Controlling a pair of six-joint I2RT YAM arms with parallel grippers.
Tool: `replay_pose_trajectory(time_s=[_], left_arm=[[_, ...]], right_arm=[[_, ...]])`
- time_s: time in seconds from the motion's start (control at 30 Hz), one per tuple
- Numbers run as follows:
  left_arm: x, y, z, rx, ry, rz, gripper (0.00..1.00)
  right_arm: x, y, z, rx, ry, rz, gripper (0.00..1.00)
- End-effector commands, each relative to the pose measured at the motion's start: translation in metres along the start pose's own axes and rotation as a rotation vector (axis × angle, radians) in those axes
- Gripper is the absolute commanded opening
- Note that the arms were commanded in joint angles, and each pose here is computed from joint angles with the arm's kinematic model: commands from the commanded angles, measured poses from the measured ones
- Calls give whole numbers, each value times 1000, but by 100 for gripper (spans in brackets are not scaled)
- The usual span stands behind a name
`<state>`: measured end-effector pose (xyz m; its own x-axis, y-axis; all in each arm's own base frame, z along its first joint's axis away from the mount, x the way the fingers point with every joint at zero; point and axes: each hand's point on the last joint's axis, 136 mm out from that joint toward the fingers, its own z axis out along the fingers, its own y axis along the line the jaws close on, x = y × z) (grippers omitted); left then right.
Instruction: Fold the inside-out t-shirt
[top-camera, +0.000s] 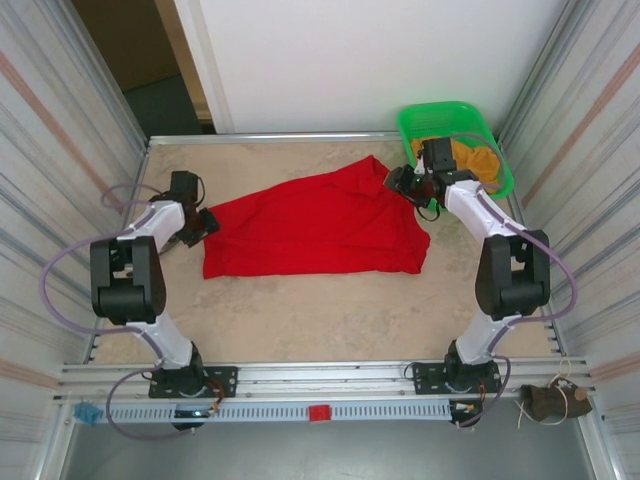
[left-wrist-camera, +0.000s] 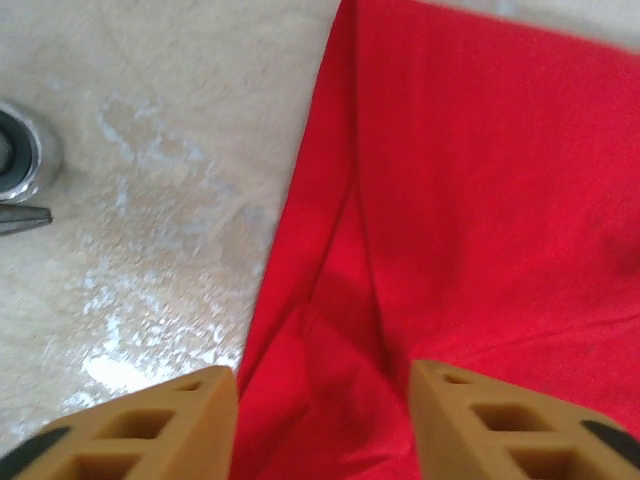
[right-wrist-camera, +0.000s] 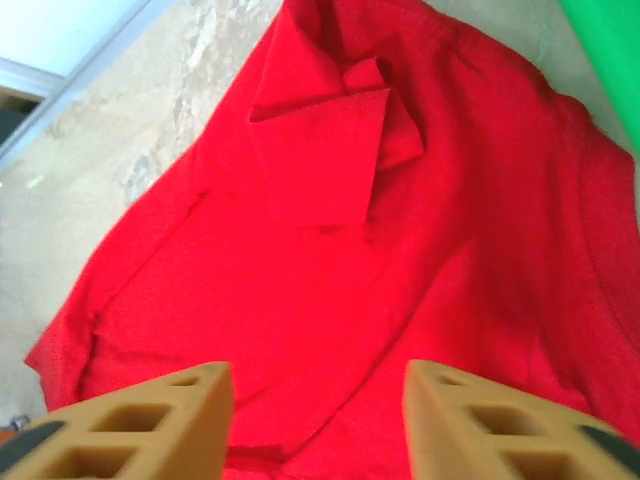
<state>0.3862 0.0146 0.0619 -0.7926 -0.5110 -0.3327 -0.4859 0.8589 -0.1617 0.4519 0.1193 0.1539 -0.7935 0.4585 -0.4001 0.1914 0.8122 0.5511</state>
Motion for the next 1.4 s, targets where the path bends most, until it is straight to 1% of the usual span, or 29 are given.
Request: replay_pose_trajectory(time_s=[0.0, 0.1, 0.2, 0.3, 0.37, 0.5, 0.6, 0.7, 0.93, 1.07, 1.13, 1.17, 1.2, 1.23, 1.27, 1.3, 1.33, 1.37], left_arm=[[-21, -6, -23, 19, -70, 31, 56], [-7, -3, -48, 61, -88, -18, 57], [30, 5, -63, 136, -83, -134, 57], [76, 17, -60, 188, -70, -253, 58], [100, 25, -56, 183, -58, -299, 58], [121, 40, -45, 123, -61, -315, 60], [122, 46, -35, 58, -33, -281, 61], [116, 47, -27, 8, -22, -231, 61], [96, 41, -21, -14, -43, -177, 60], [92, 39, -12, -31, -27, -153, 55], [91, 39, -8, -38, -24, -144, 51], [90, 39, -7, -40, -27, -137, 48], [90, 39, -6, -44, -25, -134, 44], [89, 40, -5, -46, -24, -130, 40], [88, 40, -4, -46, -26, -126, 34], [87, 41, -3, -49, -25, -120, 23], [86, 42, -3, -49, -24, -119, 11], [86, 43, -4, -47, -20, -118, 0]], right_arm=[[-7, 16, -30, -48, -43, -63, 54], [11, 7, -59, -30, -58, -60, 56], [43, -22, -74, 15, -46, -19, 56], [76, -53, -72, 62, -12, 18, 56], [94, -72, -67, 100, 25, 24, 56], [116, -104, -60, 165, 76, 34, 55], [129, -114, -52, 168, 109, 47, 55], [137, -118, -46, 162, 125, 56, 55], [140, -125, -33, 177, 151, 54, 55], [144, -127, -23, 174, 175, 70, 55], [148, -127, -20, 172, 183, 75, 53], [149, -128, -18, 172, 185, 78, 51], [150, -129, -17, 172, 188, 80, 46], [151, -130, -16, 174, 192, 82, 39], [151, -130, -16, 177, 192, 80, 27], [151, -132, -17, 184, 192, 78, 14], [151, -133, -19, 188, 191, 76, 4], [151, -135, -22, 193, 189, 77, 0]])
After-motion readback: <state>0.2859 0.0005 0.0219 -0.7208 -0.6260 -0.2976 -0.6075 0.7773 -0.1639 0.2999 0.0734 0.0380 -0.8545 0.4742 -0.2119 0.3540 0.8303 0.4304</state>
